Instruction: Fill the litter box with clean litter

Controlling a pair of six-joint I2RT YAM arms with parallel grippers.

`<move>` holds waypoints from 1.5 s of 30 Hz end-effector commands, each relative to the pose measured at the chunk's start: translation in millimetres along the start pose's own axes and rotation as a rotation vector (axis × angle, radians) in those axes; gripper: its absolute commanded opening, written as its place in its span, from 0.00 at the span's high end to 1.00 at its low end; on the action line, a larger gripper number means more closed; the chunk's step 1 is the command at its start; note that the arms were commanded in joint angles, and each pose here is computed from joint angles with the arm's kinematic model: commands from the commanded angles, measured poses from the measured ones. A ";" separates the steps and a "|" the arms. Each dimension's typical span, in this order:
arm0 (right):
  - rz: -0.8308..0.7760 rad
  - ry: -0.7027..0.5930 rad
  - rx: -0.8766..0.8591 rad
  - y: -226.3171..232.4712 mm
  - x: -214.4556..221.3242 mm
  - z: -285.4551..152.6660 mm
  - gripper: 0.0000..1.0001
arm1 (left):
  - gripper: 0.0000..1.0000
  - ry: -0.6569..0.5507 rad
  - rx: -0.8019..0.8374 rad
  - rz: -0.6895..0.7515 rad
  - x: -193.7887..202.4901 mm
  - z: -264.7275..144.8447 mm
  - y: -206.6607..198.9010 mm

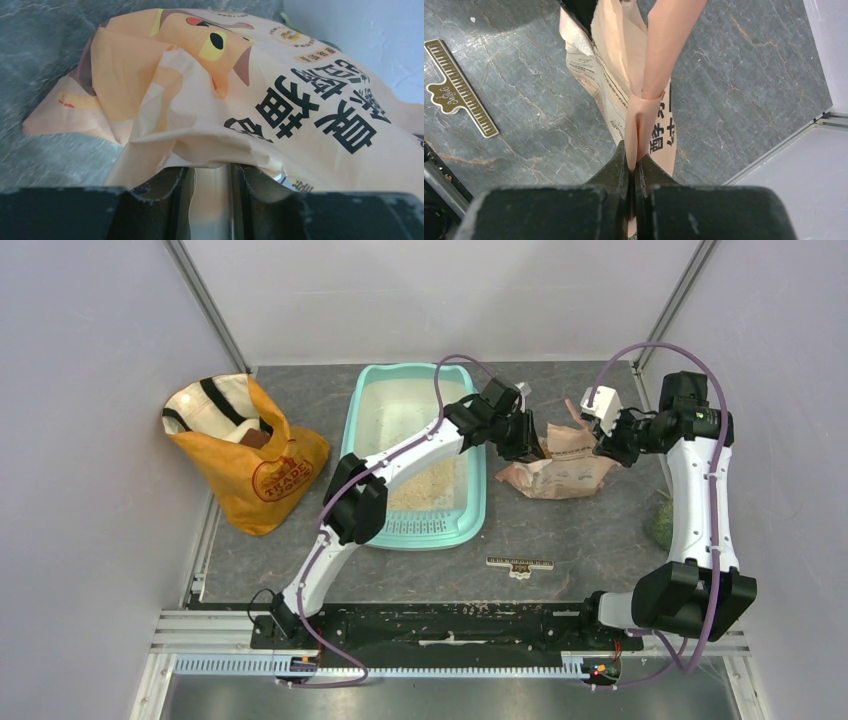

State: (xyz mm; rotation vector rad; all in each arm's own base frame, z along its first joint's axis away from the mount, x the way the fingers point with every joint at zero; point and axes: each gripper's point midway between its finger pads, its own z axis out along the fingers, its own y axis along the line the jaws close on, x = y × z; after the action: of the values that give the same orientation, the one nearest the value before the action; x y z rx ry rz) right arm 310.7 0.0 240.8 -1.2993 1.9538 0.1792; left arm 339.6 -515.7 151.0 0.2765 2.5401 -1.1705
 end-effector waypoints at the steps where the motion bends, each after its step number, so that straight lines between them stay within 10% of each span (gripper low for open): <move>1: -0.043 -0.120 -0.014 6.8 -29.5 -7.4 1.00 | 0.98 0.094 0.154 -0.033 26.4 30.6 -22.1; 18: -0.050 -0.079 -0.015 2.3 -16.0 -6.0 1.00 | 0.98 0.119 0.730 -0.086 10.7 -10.9 -96.4; 45: -0.065 -0.303 -0.023 -12.3 -92.2 8.8 1.00 | 0.98 -0.030 0.620 -0.153 -27.7 -97.5 -51.8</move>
State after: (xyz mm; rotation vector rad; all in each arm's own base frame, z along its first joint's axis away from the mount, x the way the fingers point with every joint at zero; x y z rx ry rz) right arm 328.4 41.7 253.0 -1.2591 1.8756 0.3225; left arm 333.4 -494.0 201.5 0.0913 2.2947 -1.9371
